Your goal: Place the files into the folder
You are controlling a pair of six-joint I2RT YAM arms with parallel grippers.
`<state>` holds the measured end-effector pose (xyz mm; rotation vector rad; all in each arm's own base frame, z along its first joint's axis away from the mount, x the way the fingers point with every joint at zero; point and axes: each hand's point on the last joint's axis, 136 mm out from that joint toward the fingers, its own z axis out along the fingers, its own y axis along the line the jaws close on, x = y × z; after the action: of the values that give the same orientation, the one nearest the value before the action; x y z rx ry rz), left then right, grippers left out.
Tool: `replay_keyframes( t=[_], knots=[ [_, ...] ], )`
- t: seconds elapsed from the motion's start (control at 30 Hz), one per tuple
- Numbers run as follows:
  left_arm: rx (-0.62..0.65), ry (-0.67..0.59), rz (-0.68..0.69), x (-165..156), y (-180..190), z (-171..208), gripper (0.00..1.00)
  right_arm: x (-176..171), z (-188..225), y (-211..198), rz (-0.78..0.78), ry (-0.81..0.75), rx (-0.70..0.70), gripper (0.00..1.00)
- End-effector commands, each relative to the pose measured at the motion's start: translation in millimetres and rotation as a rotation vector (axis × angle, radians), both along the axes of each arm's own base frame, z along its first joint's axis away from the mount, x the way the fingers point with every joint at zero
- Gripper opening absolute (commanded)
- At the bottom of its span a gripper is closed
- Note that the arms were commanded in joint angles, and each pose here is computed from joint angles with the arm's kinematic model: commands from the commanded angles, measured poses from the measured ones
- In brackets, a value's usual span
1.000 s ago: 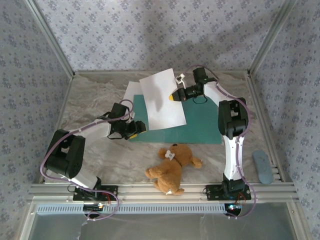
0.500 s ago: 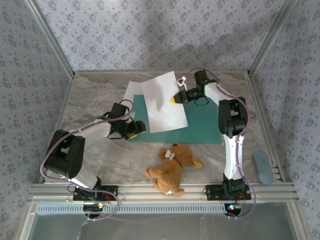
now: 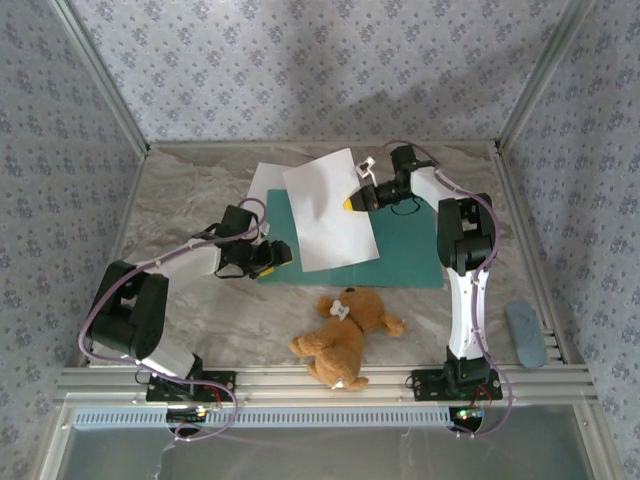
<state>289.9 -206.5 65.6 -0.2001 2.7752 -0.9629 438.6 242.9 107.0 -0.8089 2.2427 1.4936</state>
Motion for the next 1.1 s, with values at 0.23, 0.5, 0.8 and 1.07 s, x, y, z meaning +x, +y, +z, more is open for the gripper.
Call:
replay_keyframes(
  t=[0.23, 0.5, 0.8, 1.07],
  knots=[
    [-0.028, -0.019, 0.003, -0.1, -0.4, 12.7, 0.67, -2.7, -10.2, 10.8, -0.068, 0.061, 0.016, 0.00],
    [-0.030, -0.020, 0.004, -1.7, 0.1, 11.7, 0.67, 4.4, -23.6, 14.5, -0.131, 0.074, -0.020, 0.00],
    [-0.030, -0.017, 0.008, -1.6, 0.4, 7.8, 0.67, 6.6, -27.2, 22.1, -0.162, 0.092, -0.007, 0.00],
    [-0.029, -0.016, 0.013, -1.5, 1.2, 6.2, 0.67, 1.8, -30.0, 30.3, -0.171, 0.120, 0.010, 0.00]
  ],
)
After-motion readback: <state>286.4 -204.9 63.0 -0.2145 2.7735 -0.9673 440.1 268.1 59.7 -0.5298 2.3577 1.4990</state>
